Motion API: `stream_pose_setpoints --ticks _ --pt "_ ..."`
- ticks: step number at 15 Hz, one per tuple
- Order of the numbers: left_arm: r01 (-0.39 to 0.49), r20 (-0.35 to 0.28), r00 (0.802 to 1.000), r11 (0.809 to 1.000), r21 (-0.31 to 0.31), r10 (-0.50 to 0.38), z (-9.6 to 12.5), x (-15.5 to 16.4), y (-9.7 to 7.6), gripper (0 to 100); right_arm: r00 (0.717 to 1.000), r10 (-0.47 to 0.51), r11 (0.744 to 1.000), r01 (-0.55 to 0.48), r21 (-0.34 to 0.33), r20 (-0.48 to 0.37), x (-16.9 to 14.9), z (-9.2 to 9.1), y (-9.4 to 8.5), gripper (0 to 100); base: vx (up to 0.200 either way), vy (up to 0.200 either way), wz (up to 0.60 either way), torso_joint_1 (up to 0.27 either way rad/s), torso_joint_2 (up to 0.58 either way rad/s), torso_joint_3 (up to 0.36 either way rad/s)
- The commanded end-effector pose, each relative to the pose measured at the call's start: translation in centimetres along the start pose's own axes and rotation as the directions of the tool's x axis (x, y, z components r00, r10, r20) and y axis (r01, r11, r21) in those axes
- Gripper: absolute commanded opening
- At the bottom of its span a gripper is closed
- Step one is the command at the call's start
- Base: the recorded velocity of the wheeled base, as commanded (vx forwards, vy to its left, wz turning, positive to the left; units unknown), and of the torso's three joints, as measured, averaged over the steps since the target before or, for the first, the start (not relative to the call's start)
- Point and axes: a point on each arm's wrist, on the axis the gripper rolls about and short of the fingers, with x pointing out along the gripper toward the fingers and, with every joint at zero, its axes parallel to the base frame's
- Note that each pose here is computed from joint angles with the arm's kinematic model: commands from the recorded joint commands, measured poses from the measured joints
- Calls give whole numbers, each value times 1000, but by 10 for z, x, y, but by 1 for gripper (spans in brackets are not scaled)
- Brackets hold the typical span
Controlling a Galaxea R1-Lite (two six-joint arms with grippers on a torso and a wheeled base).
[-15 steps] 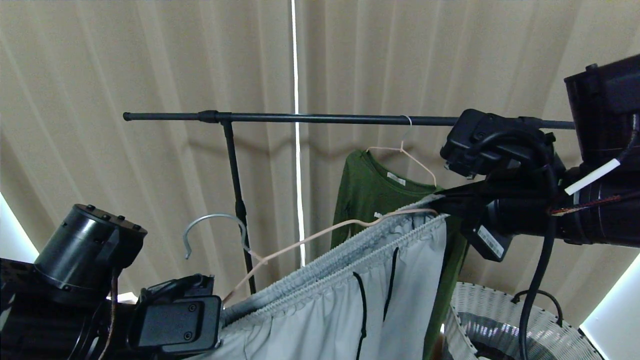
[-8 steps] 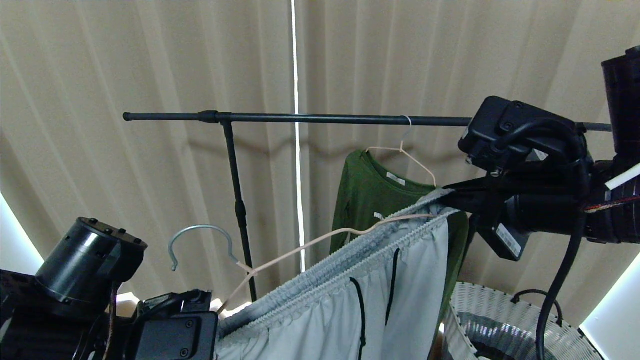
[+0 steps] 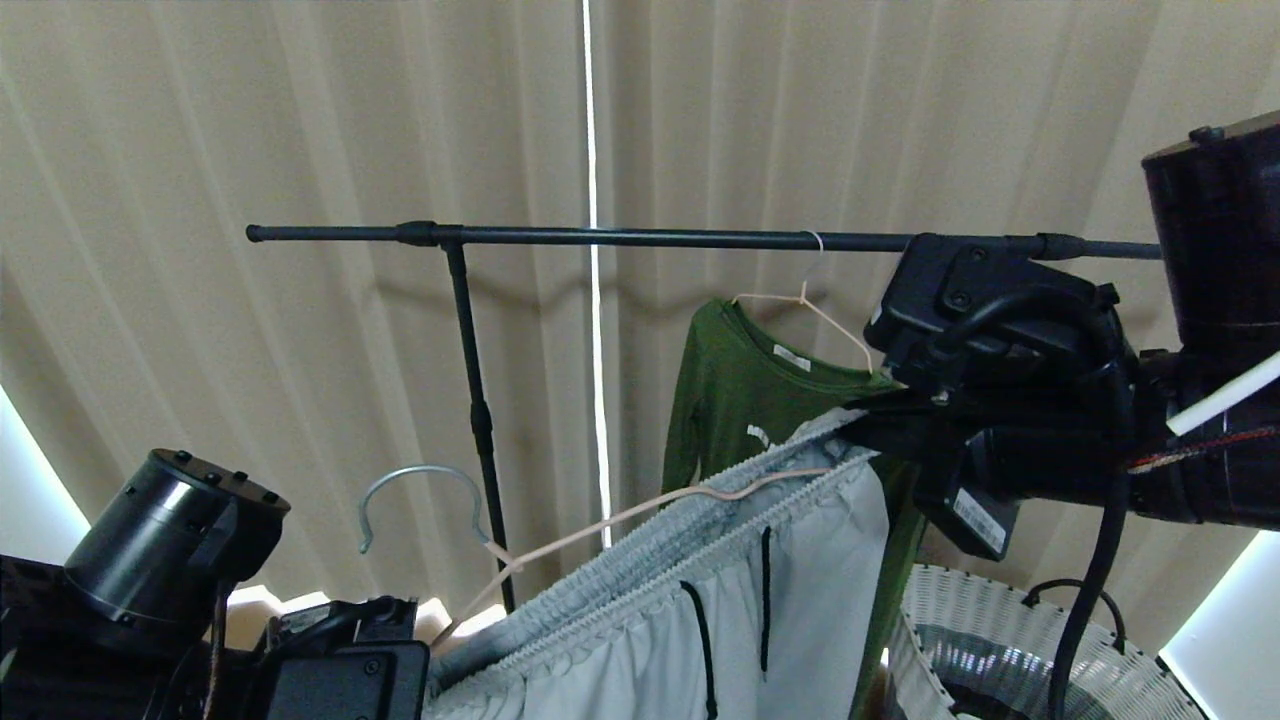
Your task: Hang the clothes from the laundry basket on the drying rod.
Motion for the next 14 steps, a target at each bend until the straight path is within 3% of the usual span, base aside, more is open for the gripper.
stream_pose_setpoints --ticks 1,3,4,5,9,14 --pt "-8 6 1000 1000 1 8 1 -1 1 0 1000 23 1000 -23 -16 -5 3 1 7 0 0 0 0 0 0 0" --pt "-128 95 987 992 16 126 6 -8 6 0 999 30 999 -30 -19 -23 4 -5 10 0 0 0 0 0 0 0" --pt "-165 126 979 986 15 162 7 -10 7 0 999 33 999 -34 -20 -28 4 -7 11 100 0 0 0 0 0 0" --pt "-237 200 951 971 -20 236 8 -18 4 0 999 36 999 -37 -21 -36 2 -12 12 100 0 0 0 0 0 0" --pt "-366 330 864 924 -110 382 9 -35 -1 0 997 42 999 -43 -19 -58 -7 -29 17 100 0 0 0 0 0 0" --pt "-366 385 815 900 -236 433 4 -27 -6 0 999 13 997 -11 71 -39 -25 -46 13 100 0 0 0 0 0 0"
